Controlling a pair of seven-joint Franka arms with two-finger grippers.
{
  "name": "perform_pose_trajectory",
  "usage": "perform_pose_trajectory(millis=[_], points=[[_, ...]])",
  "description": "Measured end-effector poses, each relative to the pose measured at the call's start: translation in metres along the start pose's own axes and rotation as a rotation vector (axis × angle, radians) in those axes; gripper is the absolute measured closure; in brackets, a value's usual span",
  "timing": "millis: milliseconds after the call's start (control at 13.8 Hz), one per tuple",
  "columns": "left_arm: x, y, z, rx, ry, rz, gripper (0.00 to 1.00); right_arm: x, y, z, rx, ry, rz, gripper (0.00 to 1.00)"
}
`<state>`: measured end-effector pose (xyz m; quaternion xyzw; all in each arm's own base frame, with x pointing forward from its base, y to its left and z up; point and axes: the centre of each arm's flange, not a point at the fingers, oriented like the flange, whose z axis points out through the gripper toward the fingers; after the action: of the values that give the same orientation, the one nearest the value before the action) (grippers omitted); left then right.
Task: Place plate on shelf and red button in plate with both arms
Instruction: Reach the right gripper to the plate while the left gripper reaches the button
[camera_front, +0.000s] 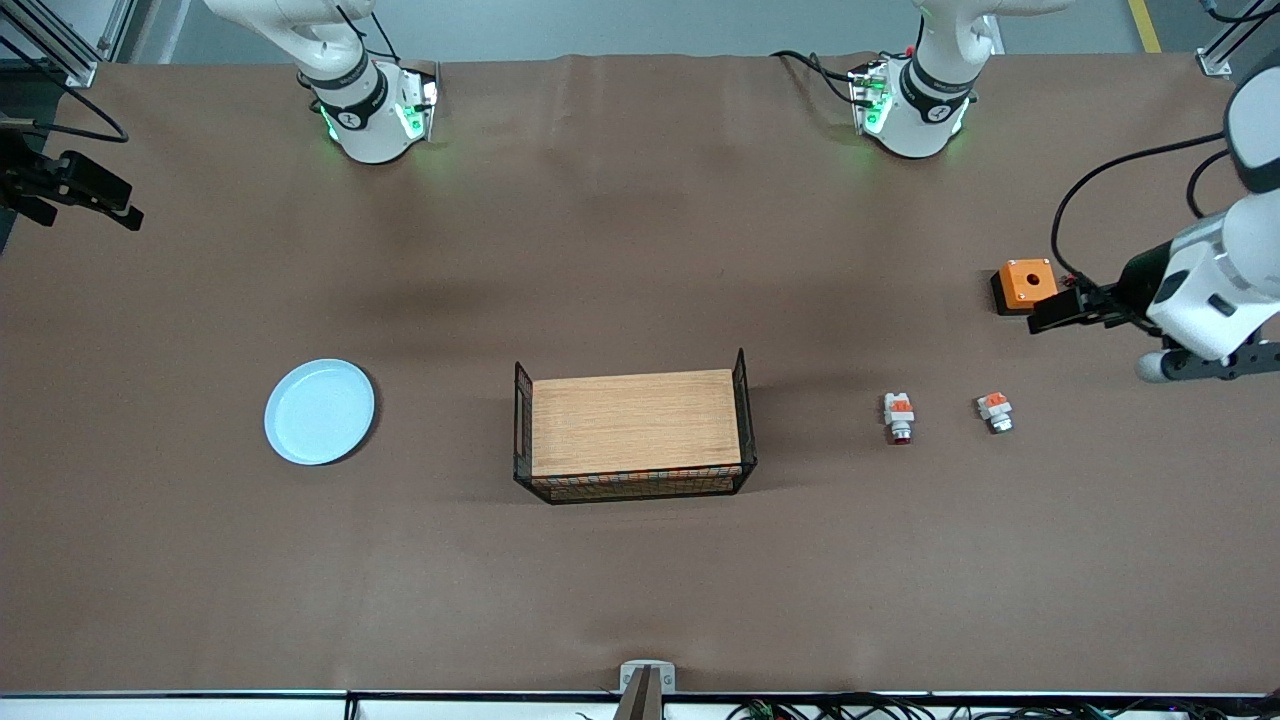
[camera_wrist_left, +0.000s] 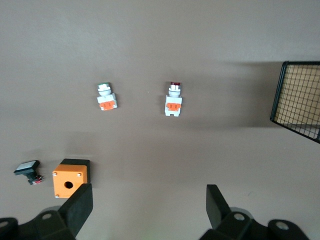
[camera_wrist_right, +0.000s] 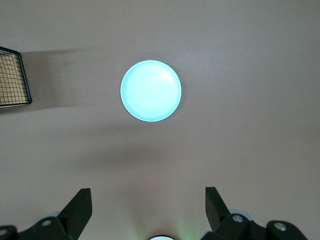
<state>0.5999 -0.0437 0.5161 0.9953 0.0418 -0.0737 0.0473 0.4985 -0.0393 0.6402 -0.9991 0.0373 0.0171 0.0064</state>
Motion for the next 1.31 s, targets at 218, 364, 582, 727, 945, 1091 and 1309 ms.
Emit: perform_pose_trajectory(millis=[218,364,582,727,945,1091,1309], points=[[0.018,0.011,0.045,0.001,-0.014,-0.026,0.00,0.002,0.000,0.006,-0.001,-0.023,0.001,0.00],[0.026,0.009,0.074,0.000,-0.005,-0.035,0.00,0.015,0.000,0.026,-0.004,-0.058,0.002,0.00],[0.037,0.009,0.108,0.000,-0.004,-0.038,0.00,0.048,0.002,0.073,-0.014,-0.116,0.011,0.00],[0.042,0.014,0.128,-0.002,0.006,-0.045,0.00,0.071,0.010,0.101,-0.019,-0.133,0.027,0.00],[0.038,0.034,0.166,-0.007,0.051,-0.071,0.00,0.094,0.027,0.145,-0.023,-0.120,0.055,0.00],[0.032,0.043,0.190,-0.008,0.076,-0.065,0.00,0.102,0.038,0.183,-0.024,-0.087,0.069,0.00],[0.023,0.045,0.219,-0.004,0.116,-0.056,0.00,0.105,0.041,0.242,-0.027,-0.058,0.066,0.00]])
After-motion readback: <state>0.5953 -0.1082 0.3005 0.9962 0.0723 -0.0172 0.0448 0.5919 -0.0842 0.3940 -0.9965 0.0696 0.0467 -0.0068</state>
